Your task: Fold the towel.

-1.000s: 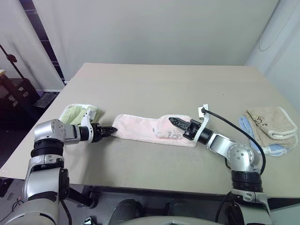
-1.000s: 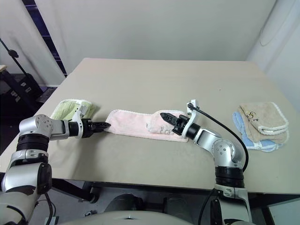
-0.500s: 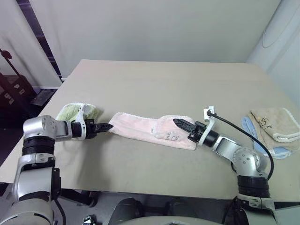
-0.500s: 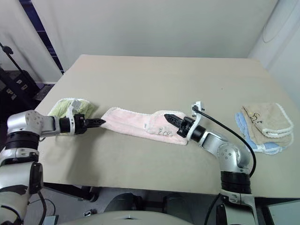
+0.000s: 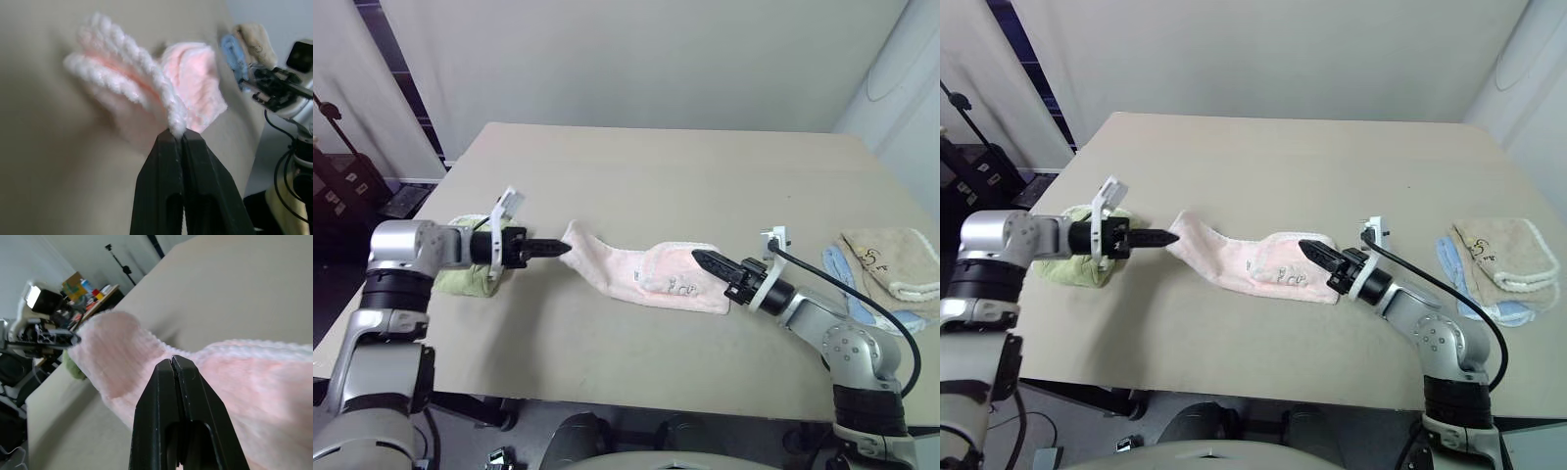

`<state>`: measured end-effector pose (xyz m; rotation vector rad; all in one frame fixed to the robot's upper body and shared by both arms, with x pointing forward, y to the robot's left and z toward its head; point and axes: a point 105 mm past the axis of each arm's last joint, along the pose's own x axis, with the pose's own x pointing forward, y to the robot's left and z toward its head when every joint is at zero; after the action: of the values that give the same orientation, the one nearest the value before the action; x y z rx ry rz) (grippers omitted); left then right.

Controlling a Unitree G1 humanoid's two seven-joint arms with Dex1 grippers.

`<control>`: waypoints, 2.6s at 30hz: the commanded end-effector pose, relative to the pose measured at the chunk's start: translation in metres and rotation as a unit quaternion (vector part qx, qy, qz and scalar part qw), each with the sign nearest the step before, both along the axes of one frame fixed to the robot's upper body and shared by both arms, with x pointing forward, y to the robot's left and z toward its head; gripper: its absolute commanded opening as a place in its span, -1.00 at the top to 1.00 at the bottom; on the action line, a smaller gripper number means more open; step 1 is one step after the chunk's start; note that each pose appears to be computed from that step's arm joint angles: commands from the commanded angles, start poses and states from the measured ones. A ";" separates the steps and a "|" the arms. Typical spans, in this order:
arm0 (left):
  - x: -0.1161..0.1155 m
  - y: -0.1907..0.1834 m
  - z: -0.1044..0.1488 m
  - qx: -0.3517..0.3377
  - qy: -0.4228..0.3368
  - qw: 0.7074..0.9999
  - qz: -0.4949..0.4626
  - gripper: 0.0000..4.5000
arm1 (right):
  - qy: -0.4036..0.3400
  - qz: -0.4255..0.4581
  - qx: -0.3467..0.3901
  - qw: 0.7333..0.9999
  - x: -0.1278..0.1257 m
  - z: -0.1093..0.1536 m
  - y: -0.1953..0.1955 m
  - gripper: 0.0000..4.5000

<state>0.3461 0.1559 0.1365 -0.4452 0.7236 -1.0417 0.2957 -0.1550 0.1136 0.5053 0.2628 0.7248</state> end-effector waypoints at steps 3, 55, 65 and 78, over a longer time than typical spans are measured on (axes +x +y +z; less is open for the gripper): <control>0.014 -0.042 0.017 0.000 -0.055 0.995 -0.081 0.99 | -0.056 -0.017 0.003 0.998 -0.011 0.028 -0.010 1.00; 0.031 -0.146 0.043 -0.079 -0.299 0.929 -0.202 -1.00 | -0.131 -0.020 -0.125 0.983 -0.042 0.055 -0.033 -0.56; 0.025 -0.106 0.035 -0.084 -0.322 0.927 -0.171 0.38 | -0.158 0.029 -0.120 0.980 -0.008 0.066 -0.013 1.00; 0.005 -0.165 -0.066 -0.007 -0.280 0.943 -0.178 0.99 | 0.002 0.056 -0.117 0.992 0.038 -0.045 0.006 1.00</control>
<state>0.3459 -0.0048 0.0684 -0.0516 0.3146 -1.4609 0.3277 -0.1514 0.0698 0.3000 0.3913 0.7829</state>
